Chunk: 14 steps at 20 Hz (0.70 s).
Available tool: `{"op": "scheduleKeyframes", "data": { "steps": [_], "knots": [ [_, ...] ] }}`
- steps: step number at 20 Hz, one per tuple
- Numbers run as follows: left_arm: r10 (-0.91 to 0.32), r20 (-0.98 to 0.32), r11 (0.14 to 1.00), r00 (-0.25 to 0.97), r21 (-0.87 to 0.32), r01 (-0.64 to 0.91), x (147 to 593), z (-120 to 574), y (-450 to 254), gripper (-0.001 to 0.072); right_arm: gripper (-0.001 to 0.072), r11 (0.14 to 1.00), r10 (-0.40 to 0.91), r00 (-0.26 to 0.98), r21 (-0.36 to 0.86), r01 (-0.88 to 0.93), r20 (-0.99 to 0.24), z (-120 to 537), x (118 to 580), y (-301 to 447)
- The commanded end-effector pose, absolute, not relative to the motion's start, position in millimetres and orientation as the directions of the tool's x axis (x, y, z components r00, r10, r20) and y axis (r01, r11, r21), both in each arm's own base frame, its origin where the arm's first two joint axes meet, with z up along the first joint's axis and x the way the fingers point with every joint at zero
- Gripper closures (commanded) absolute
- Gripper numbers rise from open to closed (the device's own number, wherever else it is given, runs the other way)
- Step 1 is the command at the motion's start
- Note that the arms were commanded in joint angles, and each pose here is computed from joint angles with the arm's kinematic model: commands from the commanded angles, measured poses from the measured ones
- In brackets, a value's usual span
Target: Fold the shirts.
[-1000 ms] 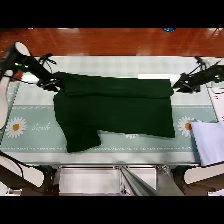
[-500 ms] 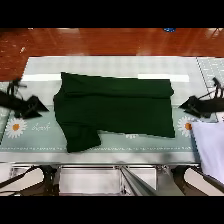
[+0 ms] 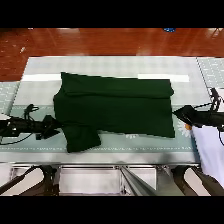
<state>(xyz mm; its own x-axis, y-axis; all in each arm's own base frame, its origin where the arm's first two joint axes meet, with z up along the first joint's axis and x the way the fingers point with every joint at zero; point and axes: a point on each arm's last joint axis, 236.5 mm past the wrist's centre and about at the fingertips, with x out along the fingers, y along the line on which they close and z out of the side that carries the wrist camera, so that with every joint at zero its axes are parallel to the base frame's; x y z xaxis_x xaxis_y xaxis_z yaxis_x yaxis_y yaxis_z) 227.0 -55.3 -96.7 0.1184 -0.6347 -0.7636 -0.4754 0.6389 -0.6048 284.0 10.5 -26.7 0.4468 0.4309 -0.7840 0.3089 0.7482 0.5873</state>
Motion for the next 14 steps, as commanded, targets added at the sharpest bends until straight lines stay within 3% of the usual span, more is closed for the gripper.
{"op": "scheduleKeyframes", "data": {
  "steps": [1,3,4,5,7,9,14],
  "knots": [
    [-0.599,-0.797,0.692,0.085,-0.567,-0.447,229.0,-119.4,-74.6,0.0201,0.0296,0.727,0.449,0.500,0.628,0.278,-0.741,-6.8,297.1,14.2],
    [-0.587,-0.806,0.695,0.076,-0.550,-0.463,233.9,-127.0,-83.9,0.0218,0.0296,0.710,0.456,0.526,0.650,0.272,-0.718,11.5,302.9,7.3],
    [-0.588,-0.806,0.703,0.066,-0.550,-0.452,235.1,-127.4,-86.9,0.0499,0.0296,0.710,0.450,0.525,0.646,0.280,-0.723,16.7,300.0,-2.3],
    [-0.591,-0.804,0.706,0.065,-0.555,-0.440,237.7,-124.9,-87.8,0.0678,0.0296,0.722,0.423,0.507,0.617,0.312,-0.751,12.5,291.0,-17.0],
    [-0.608,-0.792,0.715,0.058,-0.577,-0.393,240.9,-115.7,-89.9,0.0690,0.0296,0.735,0.350,0.379,0.502,0.456,-0.857,-19.6,247.4,-48.8],
    [-0.618,-0.784,0.720,0.056,-0.593,-0.360,245.6,-107.7,-91.2,0.0690,0.0297,0.692,0.330,0.243,0.409,0.595,-0.912,-57.9,205.7,-52.3],
    [-0.617,-0.784,0.721,0.062,-0.596,-0.353,249.0,-105.6,-90.6,0.0689,0.0297,0.637,0.429,0.195,0.448,0.627,-0.882,-84.2,185.2,-17.8]
  ]
}}
